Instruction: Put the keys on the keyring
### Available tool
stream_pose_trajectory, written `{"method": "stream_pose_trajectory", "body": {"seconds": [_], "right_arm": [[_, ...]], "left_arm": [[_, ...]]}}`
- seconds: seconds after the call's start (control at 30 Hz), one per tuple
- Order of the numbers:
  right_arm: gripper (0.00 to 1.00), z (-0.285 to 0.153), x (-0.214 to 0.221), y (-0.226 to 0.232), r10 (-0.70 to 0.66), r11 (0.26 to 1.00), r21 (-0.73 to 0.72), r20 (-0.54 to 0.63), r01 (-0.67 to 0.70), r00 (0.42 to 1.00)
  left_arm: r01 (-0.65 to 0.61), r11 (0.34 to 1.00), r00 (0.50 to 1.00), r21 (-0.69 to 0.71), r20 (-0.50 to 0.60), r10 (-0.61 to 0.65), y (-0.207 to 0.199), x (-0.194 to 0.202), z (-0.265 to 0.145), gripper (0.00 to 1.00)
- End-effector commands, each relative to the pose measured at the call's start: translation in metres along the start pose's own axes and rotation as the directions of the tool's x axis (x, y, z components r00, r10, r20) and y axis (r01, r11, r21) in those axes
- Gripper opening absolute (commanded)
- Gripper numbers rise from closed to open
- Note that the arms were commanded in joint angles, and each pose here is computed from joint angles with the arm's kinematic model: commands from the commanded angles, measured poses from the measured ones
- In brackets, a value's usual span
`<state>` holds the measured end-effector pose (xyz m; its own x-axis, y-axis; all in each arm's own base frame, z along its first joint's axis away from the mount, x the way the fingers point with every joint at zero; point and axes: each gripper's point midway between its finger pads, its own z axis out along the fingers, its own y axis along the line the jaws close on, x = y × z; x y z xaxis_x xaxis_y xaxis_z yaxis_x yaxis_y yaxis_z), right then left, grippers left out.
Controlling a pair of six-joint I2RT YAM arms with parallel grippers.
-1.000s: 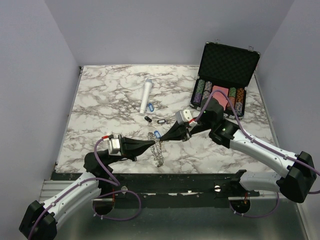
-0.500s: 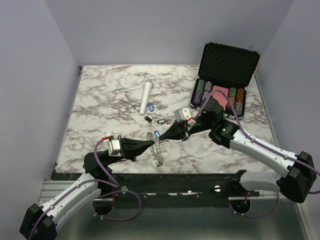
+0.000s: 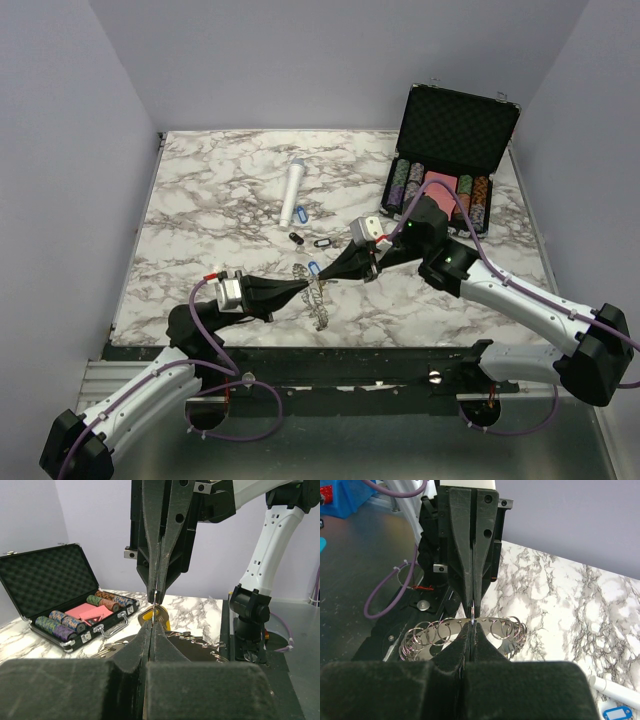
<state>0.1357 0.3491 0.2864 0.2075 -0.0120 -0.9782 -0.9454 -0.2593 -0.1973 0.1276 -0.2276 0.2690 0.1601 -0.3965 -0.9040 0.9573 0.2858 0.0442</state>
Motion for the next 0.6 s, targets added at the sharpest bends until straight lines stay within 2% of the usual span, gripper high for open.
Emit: {"method": "stream_pose_trajectory", "body": {"seconds": [0.0, 0.57], "right_arm": [[0.00, 0.0007, -0.0020, 0.0080, 0.009, 1.000, -0.023, 0.005, -0.009, 1.000], [0.00, 0.0028, 0.0020, 0.0067, 0.026, 0.999, -0.027, 0.008, -0.025, 1.000]], "left_arm": [[-0.039, 0.999, 0.998, -0.012, 0.048, 0.040, 0.0030, -0.0164, 0.0034, 0.00], [-0.037, 0.999, 0.998, 0.001, 0.055, 0.037, 0.0003, -0.0176, 0.0036, 0.00]]}}
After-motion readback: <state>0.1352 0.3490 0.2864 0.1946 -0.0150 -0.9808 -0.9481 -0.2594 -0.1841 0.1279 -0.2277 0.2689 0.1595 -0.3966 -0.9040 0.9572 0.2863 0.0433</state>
